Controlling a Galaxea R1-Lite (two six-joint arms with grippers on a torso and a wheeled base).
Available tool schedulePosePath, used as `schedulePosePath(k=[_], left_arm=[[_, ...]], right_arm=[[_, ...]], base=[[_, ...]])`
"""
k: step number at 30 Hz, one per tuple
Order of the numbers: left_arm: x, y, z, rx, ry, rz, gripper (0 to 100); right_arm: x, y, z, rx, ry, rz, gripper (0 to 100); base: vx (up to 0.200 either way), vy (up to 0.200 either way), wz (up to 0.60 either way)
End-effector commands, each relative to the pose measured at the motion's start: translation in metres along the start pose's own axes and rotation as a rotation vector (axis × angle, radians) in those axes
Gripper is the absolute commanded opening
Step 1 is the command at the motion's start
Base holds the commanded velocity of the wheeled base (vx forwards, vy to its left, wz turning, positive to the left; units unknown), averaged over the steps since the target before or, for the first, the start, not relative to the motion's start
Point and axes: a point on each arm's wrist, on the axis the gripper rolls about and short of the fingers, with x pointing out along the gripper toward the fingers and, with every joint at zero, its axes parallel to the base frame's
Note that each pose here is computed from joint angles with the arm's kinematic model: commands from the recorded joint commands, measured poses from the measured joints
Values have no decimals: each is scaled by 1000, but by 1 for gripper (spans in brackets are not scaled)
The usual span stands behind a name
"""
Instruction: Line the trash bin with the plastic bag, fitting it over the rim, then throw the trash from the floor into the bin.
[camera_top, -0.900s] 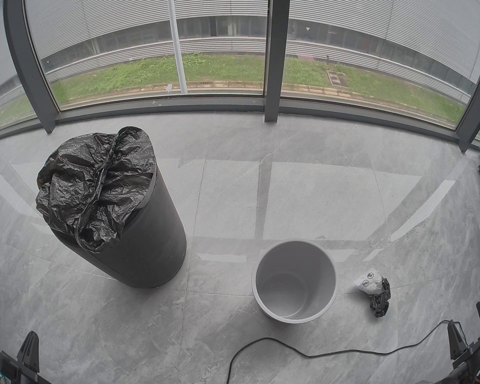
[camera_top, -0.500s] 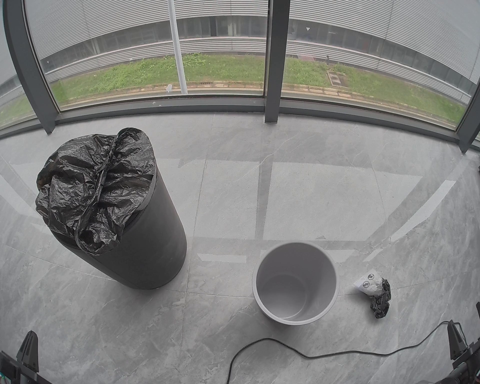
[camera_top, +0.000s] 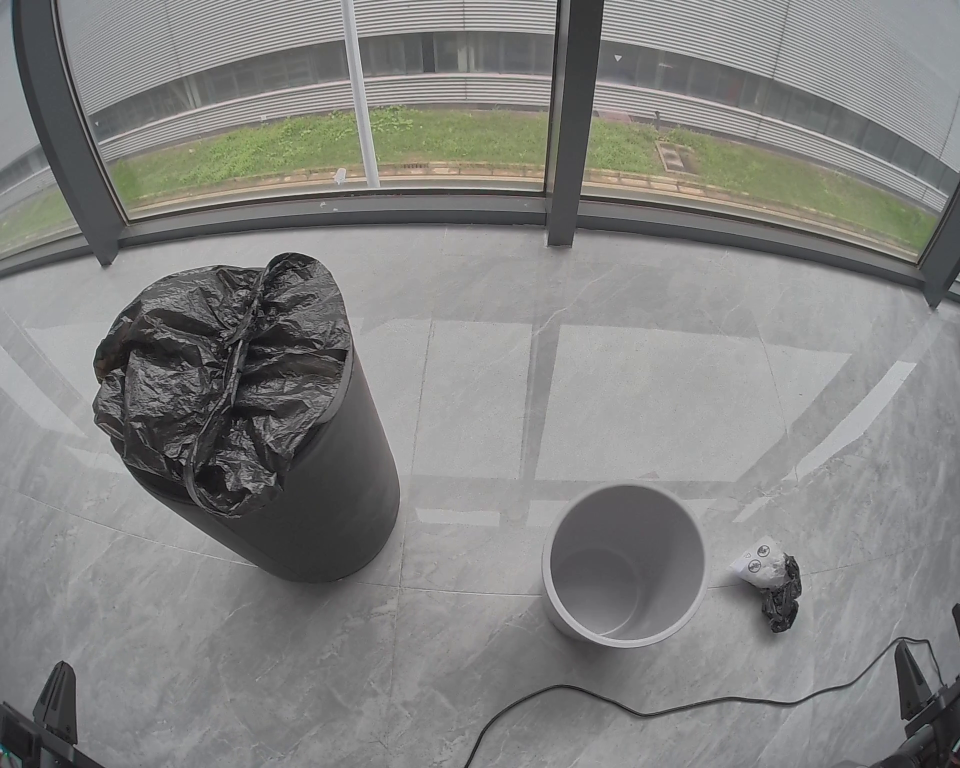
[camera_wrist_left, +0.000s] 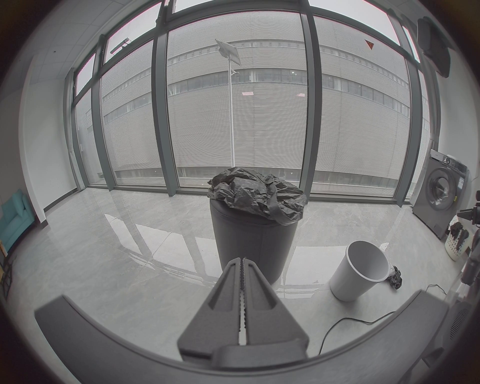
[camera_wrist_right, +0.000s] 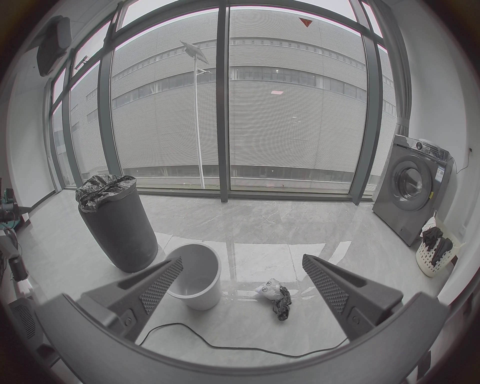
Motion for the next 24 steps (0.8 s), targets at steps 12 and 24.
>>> schedulePosePath(k=[12, 24], left_arm=[[0, 0, -6, 13, 4, -4, 0], [0, 0, -5, 7, 2, 0, 0]], right_arm=[[0, 0, -5, 0, 3, -2, 100], [0, 0, -5, 3, 3, -3, 100]], base=[[150, 100, 0], [50, 0, 0]])
